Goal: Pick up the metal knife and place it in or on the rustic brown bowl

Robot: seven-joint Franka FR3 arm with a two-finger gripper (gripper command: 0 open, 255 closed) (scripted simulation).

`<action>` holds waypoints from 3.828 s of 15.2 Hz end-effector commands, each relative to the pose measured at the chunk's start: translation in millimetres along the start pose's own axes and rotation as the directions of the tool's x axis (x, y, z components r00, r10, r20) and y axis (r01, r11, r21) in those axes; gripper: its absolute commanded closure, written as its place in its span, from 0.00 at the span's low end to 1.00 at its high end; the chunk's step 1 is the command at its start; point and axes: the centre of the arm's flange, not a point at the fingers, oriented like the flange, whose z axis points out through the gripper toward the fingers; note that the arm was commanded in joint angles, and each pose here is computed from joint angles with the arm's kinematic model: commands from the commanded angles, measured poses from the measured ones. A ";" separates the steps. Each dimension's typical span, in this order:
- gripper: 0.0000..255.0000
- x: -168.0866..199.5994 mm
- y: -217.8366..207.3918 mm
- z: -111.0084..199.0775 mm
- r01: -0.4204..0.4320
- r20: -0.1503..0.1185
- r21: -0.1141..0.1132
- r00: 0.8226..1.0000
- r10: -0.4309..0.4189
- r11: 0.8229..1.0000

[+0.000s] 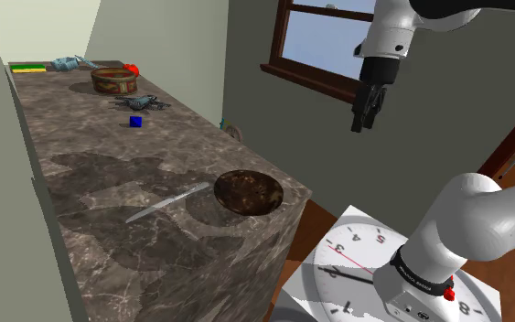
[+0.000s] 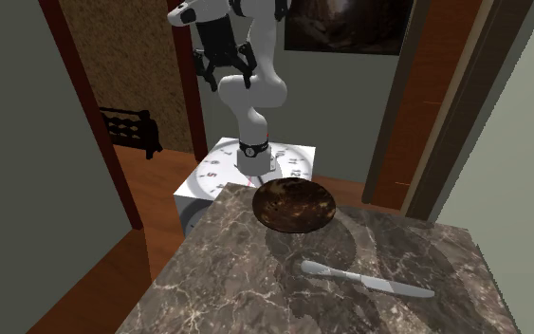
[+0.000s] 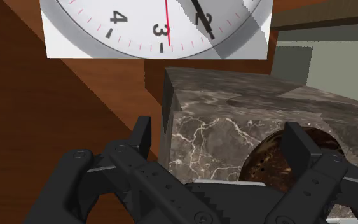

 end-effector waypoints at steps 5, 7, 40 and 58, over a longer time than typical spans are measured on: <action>0.00 52.8 -13.9 12.4 0.135 0.019 -0.032 0.991 -0.135 0.990; 0.00 78.3 -23.4 19.1 0.202 0.030 -0.047 0.979 -0.201 0.978; 0.00 324.0 -345.7 193.0 0.967 0.297 -0.140 0.244 -0.923 0.211; 0.00 328.4 -362.1 248.5 0.983 0.319 -0.134 0.163 -0.934 0.126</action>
